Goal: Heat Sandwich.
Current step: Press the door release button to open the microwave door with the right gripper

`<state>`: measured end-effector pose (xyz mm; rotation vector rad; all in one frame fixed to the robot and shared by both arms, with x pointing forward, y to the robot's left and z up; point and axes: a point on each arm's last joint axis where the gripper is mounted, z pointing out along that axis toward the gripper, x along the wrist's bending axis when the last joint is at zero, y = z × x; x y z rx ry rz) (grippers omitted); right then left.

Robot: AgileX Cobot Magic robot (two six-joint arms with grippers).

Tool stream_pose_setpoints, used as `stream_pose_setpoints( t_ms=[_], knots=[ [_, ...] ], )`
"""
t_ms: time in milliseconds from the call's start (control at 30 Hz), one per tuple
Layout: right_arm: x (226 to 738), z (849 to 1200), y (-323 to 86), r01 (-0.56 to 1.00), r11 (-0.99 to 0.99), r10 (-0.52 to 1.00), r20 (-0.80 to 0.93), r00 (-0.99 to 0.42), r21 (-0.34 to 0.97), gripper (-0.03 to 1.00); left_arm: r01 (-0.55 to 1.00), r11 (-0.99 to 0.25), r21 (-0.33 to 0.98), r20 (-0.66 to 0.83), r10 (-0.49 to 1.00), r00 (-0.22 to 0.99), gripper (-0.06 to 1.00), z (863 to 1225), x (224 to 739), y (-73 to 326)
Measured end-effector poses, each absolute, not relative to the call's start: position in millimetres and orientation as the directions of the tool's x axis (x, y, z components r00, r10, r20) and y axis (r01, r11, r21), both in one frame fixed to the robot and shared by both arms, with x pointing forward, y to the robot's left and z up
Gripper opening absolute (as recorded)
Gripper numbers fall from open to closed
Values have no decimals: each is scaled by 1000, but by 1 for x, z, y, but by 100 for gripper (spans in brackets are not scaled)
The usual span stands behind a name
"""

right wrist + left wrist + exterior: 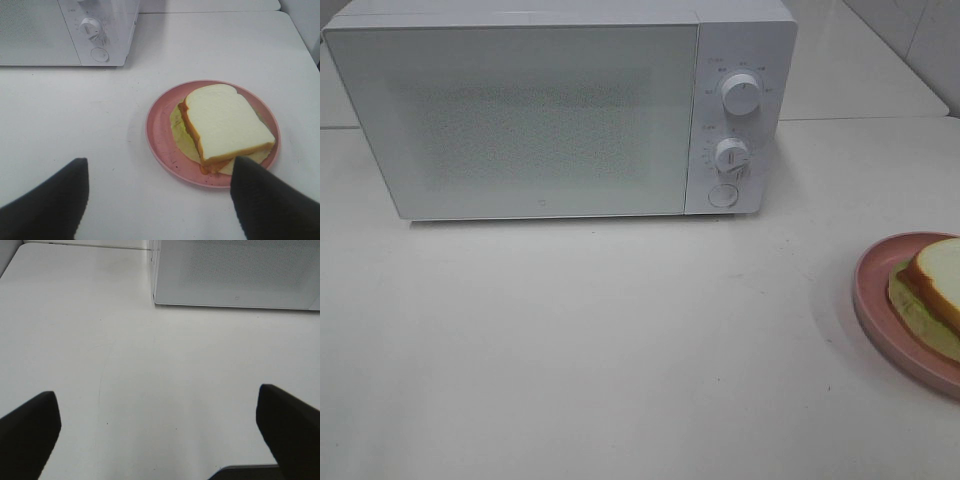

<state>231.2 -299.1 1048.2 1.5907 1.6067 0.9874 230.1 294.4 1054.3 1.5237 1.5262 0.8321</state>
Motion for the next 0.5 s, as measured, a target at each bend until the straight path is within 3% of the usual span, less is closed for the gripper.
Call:
stream_pose_setpoints(
  t_ms=[500],
  knots=[
    [231,1048,-299,498,-26,998,53,-41,867,74,463,55,885,-90,995,53,99,1054,230,294]
  ],
)
